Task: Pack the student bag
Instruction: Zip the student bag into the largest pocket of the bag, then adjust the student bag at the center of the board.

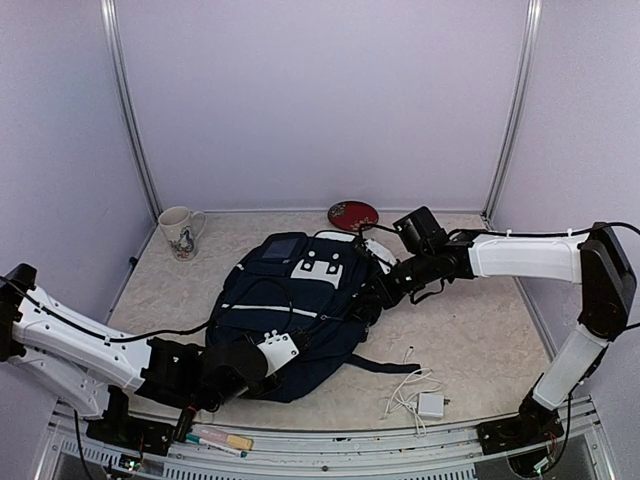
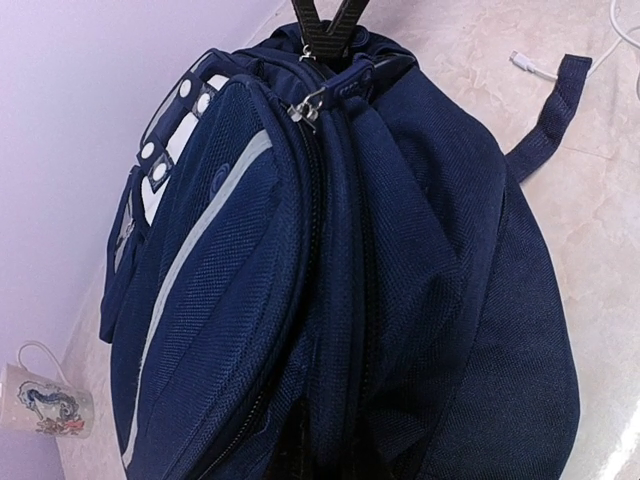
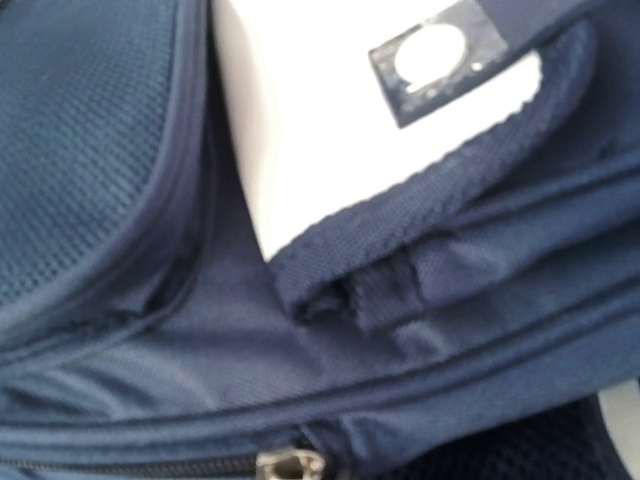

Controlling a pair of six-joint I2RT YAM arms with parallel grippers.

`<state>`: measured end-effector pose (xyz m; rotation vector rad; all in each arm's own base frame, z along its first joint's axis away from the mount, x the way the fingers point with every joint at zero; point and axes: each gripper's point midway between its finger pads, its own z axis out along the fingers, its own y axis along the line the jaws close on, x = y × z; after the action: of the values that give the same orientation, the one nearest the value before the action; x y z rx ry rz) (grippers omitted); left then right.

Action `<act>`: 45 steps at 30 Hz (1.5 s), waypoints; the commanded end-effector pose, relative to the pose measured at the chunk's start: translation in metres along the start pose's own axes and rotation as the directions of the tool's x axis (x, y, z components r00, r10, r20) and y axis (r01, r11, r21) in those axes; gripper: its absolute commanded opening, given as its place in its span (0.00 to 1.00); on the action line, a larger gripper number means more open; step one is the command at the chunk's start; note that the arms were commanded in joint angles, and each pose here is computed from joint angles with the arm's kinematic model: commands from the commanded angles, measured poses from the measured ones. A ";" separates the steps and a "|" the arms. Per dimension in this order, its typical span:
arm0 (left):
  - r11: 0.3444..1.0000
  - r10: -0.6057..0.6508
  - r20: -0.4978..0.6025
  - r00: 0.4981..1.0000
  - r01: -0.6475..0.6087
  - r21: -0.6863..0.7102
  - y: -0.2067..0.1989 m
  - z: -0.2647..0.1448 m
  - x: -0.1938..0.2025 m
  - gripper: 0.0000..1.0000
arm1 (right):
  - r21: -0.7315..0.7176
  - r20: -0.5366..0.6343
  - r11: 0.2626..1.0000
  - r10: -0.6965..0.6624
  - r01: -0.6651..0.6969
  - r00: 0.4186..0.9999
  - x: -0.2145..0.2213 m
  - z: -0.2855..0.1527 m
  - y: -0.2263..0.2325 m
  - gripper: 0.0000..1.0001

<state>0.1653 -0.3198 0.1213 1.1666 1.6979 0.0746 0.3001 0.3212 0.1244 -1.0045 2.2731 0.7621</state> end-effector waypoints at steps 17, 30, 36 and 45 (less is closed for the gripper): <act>0.991 0.100 -0.042 0.994 -0.095 0.093 -0.039 -0.002 0.014 0.00 | 0.335 0.142 0.940 0.010 -0.058 0.990 -0.034 -0.054 -0.097 0.00; 0.989 0.084 -0.032 0.996 -0.079 0.125 -0.042 -0.005 0.007 0.00 | 0.446 0.019 0.893 0.054 -0.057 0.998 -0.001 -0.035 -0.129 0.03; 0.993 0.028 0.014 1.000 -0.029 0.118 -0.048 0.002 -0.021 0.00 | 0.067 0.253 0.997 -0.042 0.025 0.967 -0.040 -0.054 -0.044 0.54; 0.997 -0.030 -0.030 0.999 0.032 0.066 -0.049 0.055 -0.058 0.00 | -0.025 0.345 1.000 0.010 -0.001 0.938 -0.034 -0.099 -0.005 0.59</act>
<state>0.1563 -0.3769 0.0905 1.2845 1.7301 0.1042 0.3198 0.2656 0.2005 -0.8207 2.0117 0.7950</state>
